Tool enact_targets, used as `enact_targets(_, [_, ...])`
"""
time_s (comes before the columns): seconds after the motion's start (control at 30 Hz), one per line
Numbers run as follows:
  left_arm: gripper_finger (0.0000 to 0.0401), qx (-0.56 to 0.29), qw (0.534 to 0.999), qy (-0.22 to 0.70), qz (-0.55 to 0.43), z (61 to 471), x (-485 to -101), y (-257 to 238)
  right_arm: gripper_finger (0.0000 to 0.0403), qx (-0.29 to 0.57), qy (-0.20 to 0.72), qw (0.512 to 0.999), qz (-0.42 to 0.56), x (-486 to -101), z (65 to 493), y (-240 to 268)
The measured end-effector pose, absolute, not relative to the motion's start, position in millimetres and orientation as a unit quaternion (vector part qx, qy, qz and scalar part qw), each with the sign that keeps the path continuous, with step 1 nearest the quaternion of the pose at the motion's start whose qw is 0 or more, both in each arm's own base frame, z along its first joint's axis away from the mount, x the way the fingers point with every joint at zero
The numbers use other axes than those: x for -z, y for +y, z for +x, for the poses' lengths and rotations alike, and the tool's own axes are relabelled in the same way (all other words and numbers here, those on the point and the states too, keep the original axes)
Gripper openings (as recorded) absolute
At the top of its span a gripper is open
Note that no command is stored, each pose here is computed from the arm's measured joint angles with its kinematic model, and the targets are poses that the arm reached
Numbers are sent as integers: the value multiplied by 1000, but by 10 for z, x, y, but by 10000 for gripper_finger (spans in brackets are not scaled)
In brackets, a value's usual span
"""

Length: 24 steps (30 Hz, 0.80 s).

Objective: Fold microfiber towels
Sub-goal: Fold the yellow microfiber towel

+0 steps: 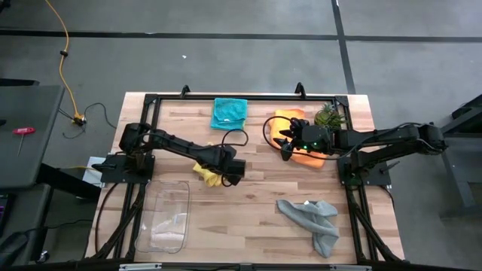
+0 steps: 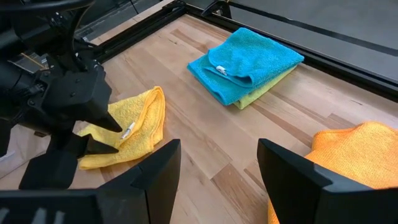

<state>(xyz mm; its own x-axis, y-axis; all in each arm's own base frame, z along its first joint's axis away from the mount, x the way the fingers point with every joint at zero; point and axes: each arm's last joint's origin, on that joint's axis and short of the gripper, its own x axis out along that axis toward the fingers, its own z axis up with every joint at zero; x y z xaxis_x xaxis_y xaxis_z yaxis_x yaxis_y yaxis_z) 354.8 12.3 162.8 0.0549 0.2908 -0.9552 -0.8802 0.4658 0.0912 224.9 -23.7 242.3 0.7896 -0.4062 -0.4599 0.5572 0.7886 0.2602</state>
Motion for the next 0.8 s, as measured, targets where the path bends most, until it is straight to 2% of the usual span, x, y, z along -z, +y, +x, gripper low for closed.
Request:
enact_targets(0.27, [151,-440,669,529,-281,3547,-1628,122,204,260,194,926,195,-2423,2249,-237])
enact_targets(0.47, [122,-445,672,525,-273,3544,-1628,118,204,260,194,926,195,-2423,2249,-237])
enact_targets(0.67, [74,-441,662,543,-270,3486,-1525,48,204,261,194,926,195,-2423,2249,-238])
enact_targets(0.8, [68,-446,664,536,-271,3484,-1515,3,204,261,194,925,195,-2422,2248,-237])
